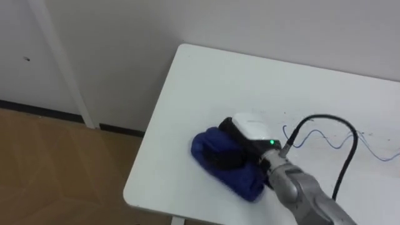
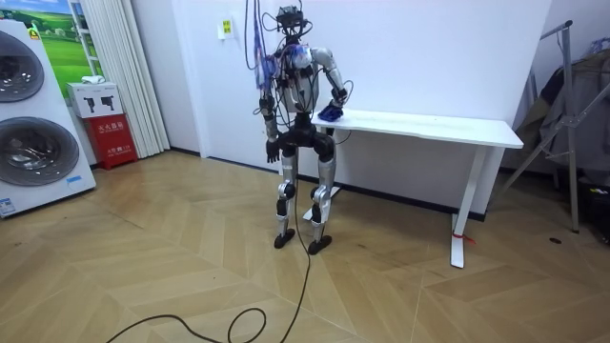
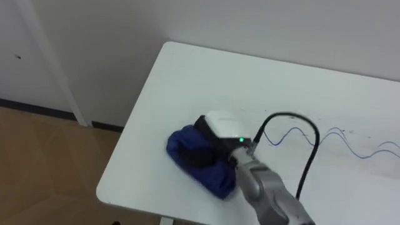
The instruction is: Wipe table
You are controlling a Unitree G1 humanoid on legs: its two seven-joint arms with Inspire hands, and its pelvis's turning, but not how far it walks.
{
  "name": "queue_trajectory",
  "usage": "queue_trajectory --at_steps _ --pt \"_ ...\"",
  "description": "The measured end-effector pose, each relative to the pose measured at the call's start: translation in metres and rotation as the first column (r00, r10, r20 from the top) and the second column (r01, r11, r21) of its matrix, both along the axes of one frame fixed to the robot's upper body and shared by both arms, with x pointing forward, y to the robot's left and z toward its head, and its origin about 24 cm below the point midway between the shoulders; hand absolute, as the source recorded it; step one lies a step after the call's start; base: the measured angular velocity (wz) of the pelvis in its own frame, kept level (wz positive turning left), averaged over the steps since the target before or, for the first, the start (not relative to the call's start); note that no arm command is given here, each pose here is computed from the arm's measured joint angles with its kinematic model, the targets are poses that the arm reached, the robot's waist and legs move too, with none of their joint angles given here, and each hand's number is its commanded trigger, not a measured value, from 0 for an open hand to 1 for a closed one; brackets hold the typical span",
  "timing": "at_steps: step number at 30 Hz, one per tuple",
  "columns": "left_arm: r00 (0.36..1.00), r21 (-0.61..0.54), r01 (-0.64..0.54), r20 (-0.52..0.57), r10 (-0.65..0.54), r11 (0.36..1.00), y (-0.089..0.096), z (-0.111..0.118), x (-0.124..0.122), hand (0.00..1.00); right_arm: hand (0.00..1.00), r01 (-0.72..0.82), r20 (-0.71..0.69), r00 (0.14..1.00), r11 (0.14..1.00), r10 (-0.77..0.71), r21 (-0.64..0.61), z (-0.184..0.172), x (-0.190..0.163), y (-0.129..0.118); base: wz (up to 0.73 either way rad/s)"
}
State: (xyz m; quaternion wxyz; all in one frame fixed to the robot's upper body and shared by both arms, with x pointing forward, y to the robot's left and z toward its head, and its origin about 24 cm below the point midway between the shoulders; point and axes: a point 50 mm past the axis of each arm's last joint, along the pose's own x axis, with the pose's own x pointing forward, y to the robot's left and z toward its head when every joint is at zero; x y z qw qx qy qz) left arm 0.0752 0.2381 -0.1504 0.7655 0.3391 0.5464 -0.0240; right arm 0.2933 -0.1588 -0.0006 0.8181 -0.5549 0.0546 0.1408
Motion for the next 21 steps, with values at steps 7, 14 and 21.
queue_trajectory --at_steps 7,14,21 --pt "0.982 -0.029 -0.182 0.05 0.183 0.983 0.02 0.005 0.003 0.0 1.0 0.49 -0.054 0.871 0.872 -0.489 0.005 -0.014 -0.004 -0.112 0.16" --pt "0.967 -0.006 -0.24 0.087 0.24 0.971 0.039 0.012 0.004 0.0 1.0 0.61 -0.047 0.792 0.791 -0.608 0.045 -0.034 -0.047 -0.146 -0.07" --pt "0.929 0.039 -0.358 0.115 0.352 0.933 0.068 0.018 -0.008 0.0 1.0 0.732 -0.066 0.68 0.681 -0.73 0.01 -0.062 -0.106 -0.177 -0.23"
